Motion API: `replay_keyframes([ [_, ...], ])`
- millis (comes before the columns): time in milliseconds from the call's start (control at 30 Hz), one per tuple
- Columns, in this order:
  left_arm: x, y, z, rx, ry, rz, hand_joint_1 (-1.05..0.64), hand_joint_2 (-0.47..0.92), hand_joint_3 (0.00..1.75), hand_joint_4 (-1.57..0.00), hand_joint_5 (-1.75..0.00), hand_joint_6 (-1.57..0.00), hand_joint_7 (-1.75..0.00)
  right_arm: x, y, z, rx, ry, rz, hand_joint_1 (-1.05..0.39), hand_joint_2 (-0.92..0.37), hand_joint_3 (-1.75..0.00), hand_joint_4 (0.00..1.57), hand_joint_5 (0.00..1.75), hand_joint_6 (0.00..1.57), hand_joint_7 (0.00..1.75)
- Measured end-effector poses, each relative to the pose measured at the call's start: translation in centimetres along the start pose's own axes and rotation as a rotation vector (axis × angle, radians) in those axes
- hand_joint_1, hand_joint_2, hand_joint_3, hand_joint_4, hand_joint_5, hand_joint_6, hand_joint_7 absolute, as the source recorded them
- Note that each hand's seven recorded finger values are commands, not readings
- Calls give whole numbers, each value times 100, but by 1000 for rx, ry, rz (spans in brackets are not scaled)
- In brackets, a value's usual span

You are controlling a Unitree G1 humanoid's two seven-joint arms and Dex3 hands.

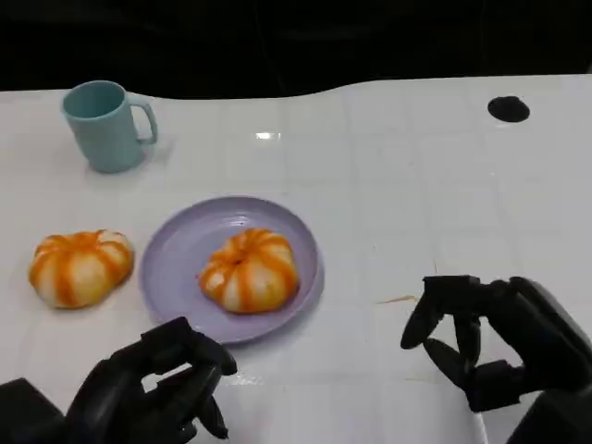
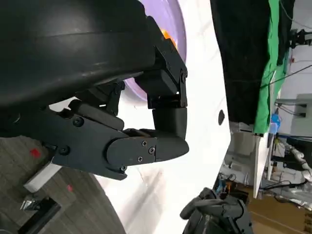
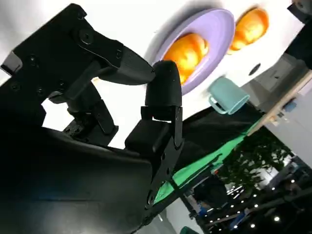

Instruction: Grasp the bread from the table and place it into the plate.

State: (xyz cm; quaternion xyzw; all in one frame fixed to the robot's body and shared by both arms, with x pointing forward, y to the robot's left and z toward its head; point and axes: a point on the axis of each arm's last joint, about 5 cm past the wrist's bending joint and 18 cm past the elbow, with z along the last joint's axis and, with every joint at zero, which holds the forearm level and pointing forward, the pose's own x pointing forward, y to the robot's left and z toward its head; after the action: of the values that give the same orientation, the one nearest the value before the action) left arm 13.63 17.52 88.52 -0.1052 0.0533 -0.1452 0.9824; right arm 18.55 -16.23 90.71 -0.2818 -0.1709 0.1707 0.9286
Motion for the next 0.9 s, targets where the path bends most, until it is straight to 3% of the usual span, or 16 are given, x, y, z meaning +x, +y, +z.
replay_keyframes([
  [333, 0, -3, -5, -5, 7, -2, -47, 92, 42, -71, -163, -72, -123, -198, -50, 10, -12, 73, -1, -13, -36, -124, 95, 175, 82, 134],
  [567, 4, -3, 0, -2, 6, -5, -49, 92, 40, -72, -160, -73, -120, -371, -99, 77, -15, 118, 3, -9, -37, -121, 94, 175, 83, 131],
  [900, 13, 2, 5, 0, 5, -5, -48, 92, 41, -73, -159, -73, -120, -480, -62, 48, -15, 147, -35, -6, -37, -124, 95, 175, 84, 133],
])
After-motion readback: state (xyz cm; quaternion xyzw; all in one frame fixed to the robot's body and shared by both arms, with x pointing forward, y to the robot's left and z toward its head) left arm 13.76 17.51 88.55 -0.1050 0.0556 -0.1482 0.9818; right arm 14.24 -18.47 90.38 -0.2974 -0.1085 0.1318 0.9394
